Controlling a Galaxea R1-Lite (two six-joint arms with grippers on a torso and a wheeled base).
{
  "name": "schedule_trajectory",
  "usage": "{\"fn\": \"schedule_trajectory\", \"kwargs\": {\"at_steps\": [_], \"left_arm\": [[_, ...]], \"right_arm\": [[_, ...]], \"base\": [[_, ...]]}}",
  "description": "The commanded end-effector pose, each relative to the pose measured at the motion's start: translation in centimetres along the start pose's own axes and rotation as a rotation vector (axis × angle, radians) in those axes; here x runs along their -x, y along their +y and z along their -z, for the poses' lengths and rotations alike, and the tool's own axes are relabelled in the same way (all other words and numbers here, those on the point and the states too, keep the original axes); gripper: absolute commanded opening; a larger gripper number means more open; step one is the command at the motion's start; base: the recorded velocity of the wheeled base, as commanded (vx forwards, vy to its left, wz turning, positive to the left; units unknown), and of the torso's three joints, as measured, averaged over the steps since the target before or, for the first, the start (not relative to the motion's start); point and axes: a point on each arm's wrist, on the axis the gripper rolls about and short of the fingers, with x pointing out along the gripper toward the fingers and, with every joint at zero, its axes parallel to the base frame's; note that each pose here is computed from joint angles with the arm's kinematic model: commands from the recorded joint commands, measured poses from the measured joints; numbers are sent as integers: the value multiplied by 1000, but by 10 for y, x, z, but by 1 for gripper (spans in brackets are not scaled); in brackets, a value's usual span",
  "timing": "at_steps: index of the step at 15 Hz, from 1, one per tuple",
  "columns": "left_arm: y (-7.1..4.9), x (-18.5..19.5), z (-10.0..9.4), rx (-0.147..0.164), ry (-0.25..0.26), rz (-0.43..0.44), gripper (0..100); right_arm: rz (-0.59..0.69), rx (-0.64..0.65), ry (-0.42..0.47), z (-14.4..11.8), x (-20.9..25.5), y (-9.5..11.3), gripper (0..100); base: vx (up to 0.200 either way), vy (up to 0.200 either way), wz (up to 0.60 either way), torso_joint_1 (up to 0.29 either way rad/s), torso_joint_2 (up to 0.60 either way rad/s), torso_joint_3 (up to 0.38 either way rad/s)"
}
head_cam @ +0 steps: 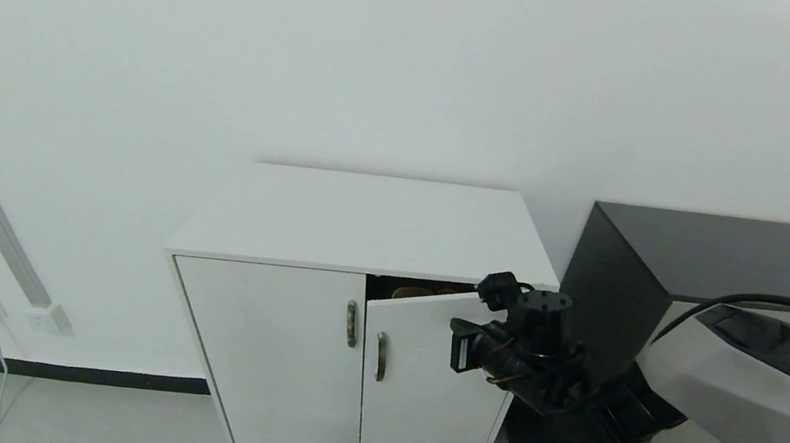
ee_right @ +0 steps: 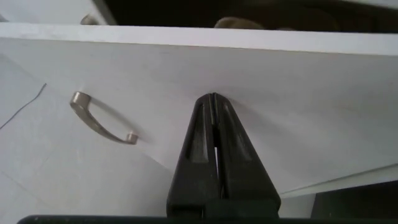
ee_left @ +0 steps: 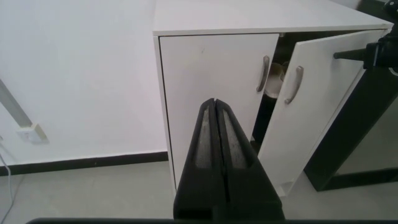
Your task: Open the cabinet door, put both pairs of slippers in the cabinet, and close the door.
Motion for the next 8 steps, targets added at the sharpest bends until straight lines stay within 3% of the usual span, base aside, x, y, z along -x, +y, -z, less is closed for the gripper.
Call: {"fn": "schedule_trajectory", "kwargs": {"at_steps": [1, 8], "left_arm": [[0, 0, 0, -1, 1, 0, 0], [0, 0, 0, -1, 1, 0, 0]], "right_arm": [[2, 0, -2, 1, -8, -1, 0], [10, -3, -23, -1, -22, -5, 0]], "base": [[0, 0, 0, 0, 0, 0], [0, 0, 0, 0, 0, 0]]}}
